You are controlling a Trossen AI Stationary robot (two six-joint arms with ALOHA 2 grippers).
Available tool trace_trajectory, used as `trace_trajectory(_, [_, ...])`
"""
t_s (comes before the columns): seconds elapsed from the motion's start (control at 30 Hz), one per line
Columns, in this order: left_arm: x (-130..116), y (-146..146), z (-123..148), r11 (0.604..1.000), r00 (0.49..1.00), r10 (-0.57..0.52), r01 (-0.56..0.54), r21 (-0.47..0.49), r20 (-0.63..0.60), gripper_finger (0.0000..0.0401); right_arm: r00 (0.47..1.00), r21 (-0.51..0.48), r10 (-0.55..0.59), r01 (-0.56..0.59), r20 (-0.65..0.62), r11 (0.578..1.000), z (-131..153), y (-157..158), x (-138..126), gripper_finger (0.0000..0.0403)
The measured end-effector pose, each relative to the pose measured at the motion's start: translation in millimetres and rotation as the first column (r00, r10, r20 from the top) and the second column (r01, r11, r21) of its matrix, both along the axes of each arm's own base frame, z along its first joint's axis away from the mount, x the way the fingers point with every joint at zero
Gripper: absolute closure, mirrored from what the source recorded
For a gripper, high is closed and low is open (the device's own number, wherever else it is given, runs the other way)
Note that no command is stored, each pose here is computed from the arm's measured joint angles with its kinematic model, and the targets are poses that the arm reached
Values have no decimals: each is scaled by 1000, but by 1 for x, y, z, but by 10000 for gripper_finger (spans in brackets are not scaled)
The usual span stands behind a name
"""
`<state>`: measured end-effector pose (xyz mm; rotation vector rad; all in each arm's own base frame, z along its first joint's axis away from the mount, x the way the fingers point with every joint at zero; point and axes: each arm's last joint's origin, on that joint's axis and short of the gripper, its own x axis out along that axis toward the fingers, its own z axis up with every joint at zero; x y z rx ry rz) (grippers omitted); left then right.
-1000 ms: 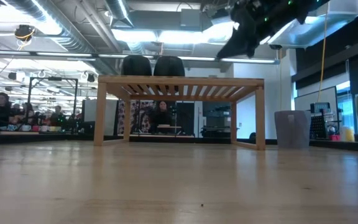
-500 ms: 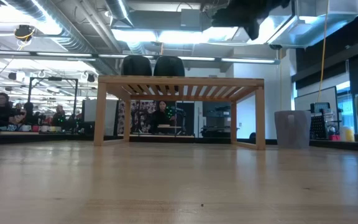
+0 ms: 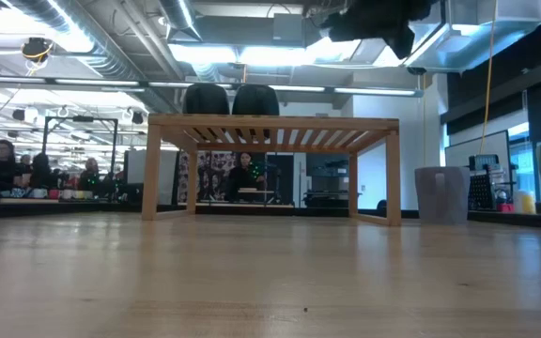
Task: Place coffee mugs
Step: Put the black mug onto the shelf
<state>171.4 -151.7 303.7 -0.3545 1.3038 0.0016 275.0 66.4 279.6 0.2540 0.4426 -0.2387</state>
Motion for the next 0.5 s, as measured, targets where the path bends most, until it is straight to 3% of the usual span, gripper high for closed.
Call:
trace_trajectory(0.1, [-1, -8, -11, 1000, 1000, -27, 27, -12, 15, 280, 1000, 8, -8, 9, -15, 1000, -4, 1, 2, 393])
trace_trajectory(0.3, [-1, -14, -36, 997, 998, -47, 51, 61, -50, 280, 998, 2, -21, 22, -62, 1000, -12, 0, 3, 393])
trace_trajectory(0.5, [-1, -18, -44, 990, 994, -80, 88, 112, -76, 280, 997, -5, -28, 28, -70, 1000, -14, 0, 5, 393])
